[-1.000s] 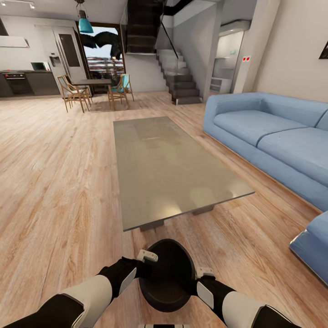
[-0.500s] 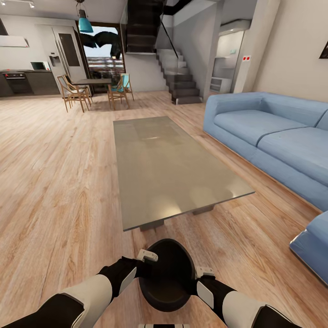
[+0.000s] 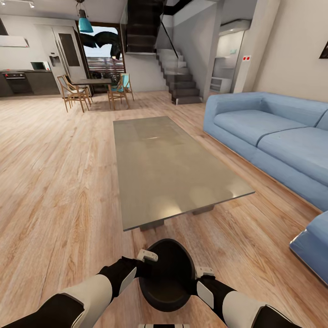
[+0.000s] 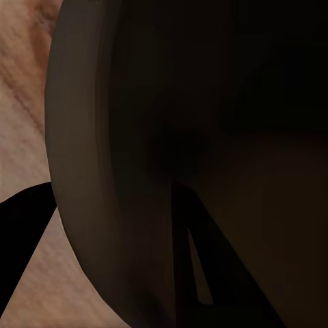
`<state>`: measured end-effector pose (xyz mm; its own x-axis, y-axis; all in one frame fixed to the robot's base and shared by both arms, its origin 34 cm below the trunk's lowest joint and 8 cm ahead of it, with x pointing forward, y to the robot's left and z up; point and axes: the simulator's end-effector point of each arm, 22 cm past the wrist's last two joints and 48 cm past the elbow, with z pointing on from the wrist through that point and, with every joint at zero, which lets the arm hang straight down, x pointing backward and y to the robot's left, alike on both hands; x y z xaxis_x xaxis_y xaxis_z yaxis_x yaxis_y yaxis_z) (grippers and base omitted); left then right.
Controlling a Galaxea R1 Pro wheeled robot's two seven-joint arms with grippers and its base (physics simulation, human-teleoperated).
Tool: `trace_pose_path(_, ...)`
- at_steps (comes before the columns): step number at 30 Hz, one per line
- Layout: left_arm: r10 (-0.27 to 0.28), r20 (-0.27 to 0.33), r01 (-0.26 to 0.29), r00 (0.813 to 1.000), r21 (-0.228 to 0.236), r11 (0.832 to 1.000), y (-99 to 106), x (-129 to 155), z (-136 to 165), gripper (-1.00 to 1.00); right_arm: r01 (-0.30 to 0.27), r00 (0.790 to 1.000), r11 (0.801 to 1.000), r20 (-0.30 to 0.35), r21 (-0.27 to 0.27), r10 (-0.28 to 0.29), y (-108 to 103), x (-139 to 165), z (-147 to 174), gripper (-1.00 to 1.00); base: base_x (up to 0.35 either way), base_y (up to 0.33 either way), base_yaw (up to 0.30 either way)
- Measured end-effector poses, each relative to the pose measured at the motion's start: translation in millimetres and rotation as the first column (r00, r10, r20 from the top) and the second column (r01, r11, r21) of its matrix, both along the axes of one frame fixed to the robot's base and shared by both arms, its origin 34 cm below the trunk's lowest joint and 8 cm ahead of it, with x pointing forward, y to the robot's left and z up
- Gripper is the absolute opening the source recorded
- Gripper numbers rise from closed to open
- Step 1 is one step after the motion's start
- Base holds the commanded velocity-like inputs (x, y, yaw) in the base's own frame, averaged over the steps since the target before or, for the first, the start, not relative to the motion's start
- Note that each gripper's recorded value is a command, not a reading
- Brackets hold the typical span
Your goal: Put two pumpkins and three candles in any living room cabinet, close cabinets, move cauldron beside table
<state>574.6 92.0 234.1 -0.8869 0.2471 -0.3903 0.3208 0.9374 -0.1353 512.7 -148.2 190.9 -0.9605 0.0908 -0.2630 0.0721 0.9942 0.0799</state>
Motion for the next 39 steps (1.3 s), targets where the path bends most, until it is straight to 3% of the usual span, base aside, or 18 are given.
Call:
trace_pose_path(3,0.000,0.000,0.000,1.000,0.000,1.000,0,0,0,-1.00,0.000,1.000,1.000,0.000,0.000,0.000,0,0,0,-1.00,0.000,0.000,0.000)
trace_pose_path(4,0.000,0.000,0.000,1.000,0.000,1.000,0,0,0,-1.00,0.000,1.000,1.000,0.000,0.000,0.000,0,0,0,1.00,0.000,0.000,0.000)
trace_pose_path(6,-0.009,0.001,0.009,1.000,0.004,1.000,-1,1,0,-1.00,0.005,1.000,1.000,0.010,0.024,-0.005,9,2,1,1.00,0.000,0.000,0.000)
trace_pose_path(22,-0.010,0.001,0.010,1.000,0.004,1.000,-1,1,0,-1.00,0.005,1.000,1.000,0.010,0.025,-0.006,9,2,1,1.00,0.000,0.000,0.000)
trace_pose_path(23,-0.009,0.001,0.009,1.000,0.004,1.000,-1,1,0,1.00,0.005,1.000,1.000,0.010,0.025,-0.006,9,3,1,1.00,0.000,0.000,0.000)
trace_pose_path(39,0.003,-0.009,-0.003,1.000,-0.011,1.000,-3,-4,-3,1.00,0.008,1.000,1.000,0.009,0.028,-0.008,10,3,1,1.00,0.000,0.000,0.000)
